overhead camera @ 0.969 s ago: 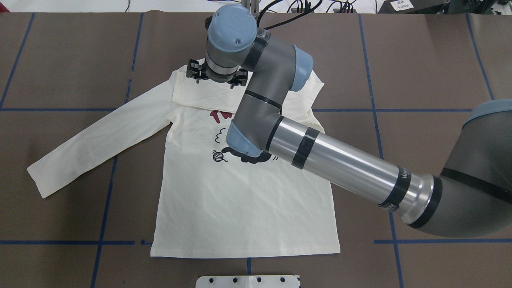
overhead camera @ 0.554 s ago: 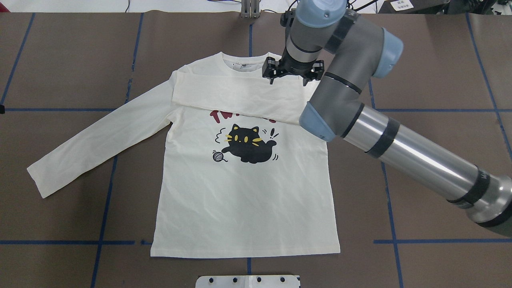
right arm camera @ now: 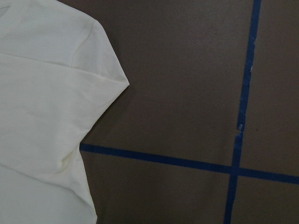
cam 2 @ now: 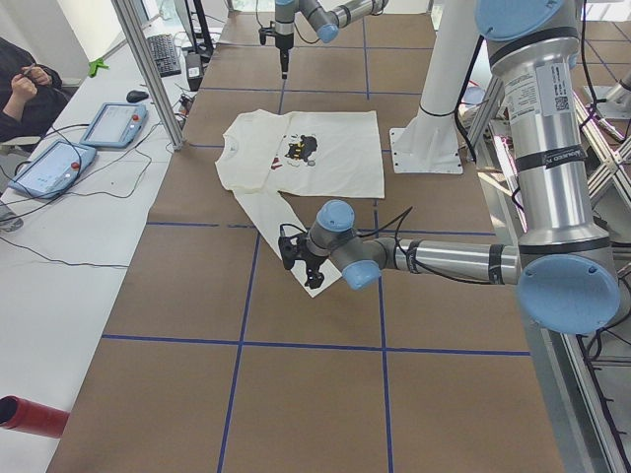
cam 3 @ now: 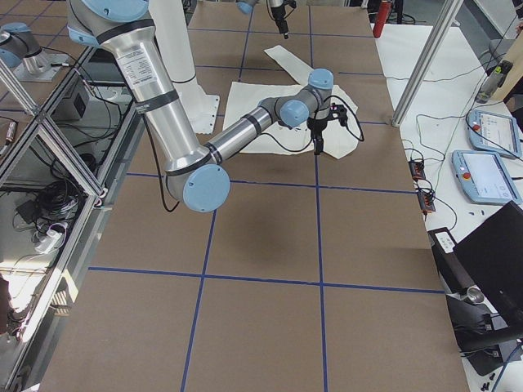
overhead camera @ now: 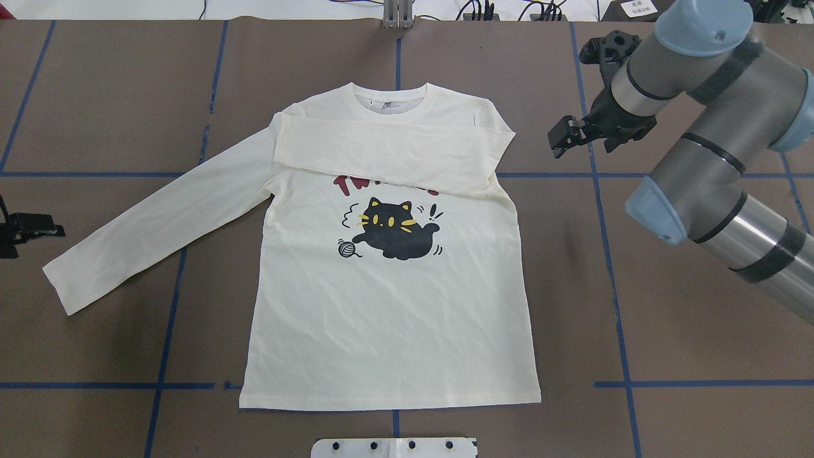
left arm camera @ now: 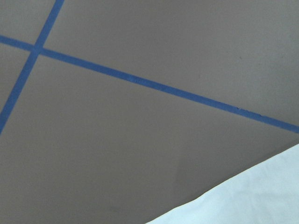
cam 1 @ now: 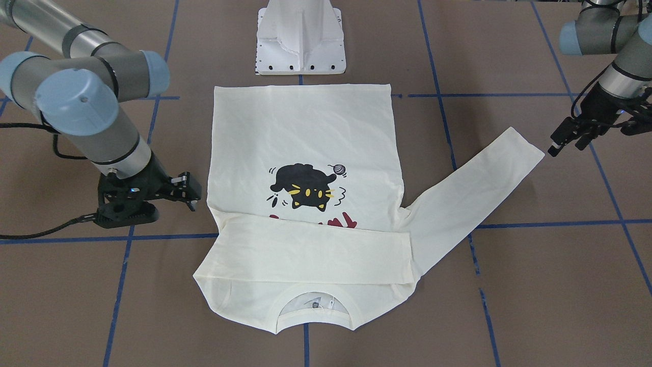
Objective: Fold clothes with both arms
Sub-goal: 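Move the left gripper down to the cuff of the other sleeve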
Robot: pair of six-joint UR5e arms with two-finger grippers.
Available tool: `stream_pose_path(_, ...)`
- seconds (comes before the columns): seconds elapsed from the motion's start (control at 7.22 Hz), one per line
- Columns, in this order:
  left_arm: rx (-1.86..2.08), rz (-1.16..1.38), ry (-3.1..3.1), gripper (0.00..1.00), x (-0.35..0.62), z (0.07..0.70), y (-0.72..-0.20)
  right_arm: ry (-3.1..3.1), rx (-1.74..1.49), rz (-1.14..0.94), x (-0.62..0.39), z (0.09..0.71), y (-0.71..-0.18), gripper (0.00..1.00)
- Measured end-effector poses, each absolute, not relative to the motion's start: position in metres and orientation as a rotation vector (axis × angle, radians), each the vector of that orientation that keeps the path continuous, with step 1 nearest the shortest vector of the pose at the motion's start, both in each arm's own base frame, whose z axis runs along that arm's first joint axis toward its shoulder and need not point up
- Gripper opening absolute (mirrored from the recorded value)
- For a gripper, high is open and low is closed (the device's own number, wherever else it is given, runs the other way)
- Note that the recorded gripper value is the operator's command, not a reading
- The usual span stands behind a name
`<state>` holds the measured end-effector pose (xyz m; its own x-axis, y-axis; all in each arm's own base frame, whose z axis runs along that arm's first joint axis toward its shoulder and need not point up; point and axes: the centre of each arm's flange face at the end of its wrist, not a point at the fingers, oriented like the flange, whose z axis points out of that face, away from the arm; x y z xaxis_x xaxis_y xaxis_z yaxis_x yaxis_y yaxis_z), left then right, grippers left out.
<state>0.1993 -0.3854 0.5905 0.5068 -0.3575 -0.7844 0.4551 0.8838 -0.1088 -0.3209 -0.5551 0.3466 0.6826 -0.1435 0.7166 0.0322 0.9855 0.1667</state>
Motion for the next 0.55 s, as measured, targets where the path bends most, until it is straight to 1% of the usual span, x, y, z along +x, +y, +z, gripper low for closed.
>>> stream_pose_path(0.28, 0.082, -0.527, 0.890, 1.00, 0.221, 0.602, -0.362, -0.812, 0.140, -0.115, -0.308, 0.362, -0.546, 1.00)
stream_pose_path(0.55, 0.070, -0.519, 0.867, 0.97, 0.237, 0.609, -0.349, -0.812, 0.140, -0.116, -0.306, 0.363, -0.544, 1.00)
